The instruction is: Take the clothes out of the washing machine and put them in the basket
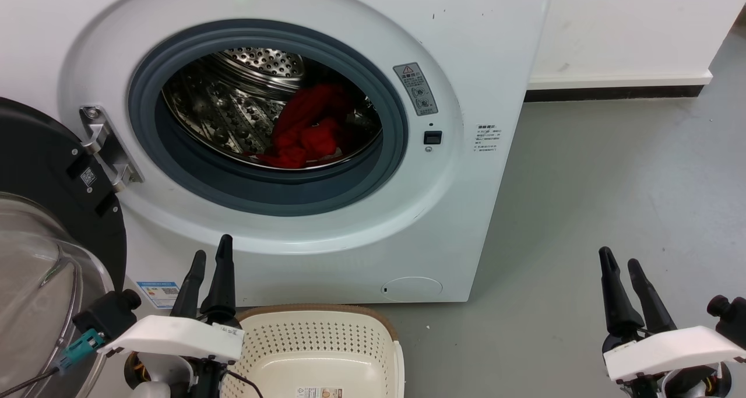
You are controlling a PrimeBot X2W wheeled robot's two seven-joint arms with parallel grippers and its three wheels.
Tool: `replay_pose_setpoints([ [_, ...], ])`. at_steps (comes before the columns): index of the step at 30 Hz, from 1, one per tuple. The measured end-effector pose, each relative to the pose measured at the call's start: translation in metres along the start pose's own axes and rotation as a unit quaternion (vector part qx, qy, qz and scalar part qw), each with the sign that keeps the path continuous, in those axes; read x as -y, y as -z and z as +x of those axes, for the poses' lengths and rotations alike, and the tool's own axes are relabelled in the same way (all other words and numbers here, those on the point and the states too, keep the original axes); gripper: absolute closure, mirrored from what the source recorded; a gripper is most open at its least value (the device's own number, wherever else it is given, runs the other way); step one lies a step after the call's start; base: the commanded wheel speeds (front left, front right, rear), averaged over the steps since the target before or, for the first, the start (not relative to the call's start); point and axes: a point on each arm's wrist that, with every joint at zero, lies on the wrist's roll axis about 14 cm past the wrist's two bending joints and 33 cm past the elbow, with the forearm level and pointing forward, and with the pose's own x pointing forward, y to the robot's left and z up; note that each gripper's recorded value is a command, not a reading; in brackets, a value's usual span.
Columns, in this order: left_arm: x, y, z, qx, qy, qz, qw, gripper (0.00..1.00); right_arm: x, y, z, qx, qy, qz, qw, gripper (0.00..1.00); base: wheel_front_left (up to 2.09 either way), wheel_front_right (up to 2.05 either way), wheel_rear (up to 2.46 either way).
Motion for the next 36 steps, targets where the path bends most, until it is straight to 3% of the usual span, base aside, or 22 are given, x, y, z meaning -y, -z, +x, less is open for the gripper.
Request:
replay_pose_setpoints([
  [16,0.009,0.0,0.003,0.003,0.024,0.127,0.992,0.0,-0.007,0.0,-0.007,-0.011,-0.014,-0.119,0.993,0.0,0.0,0.0,0.0],
  [36,0.013,0.001,0.002,0.009,0.041,0.229,0.972,0.0,-0.012,-0.003,-0.011,-0.011,-0.023,-0.225,0.974,0.0,0.0,0.0,0.0],
])
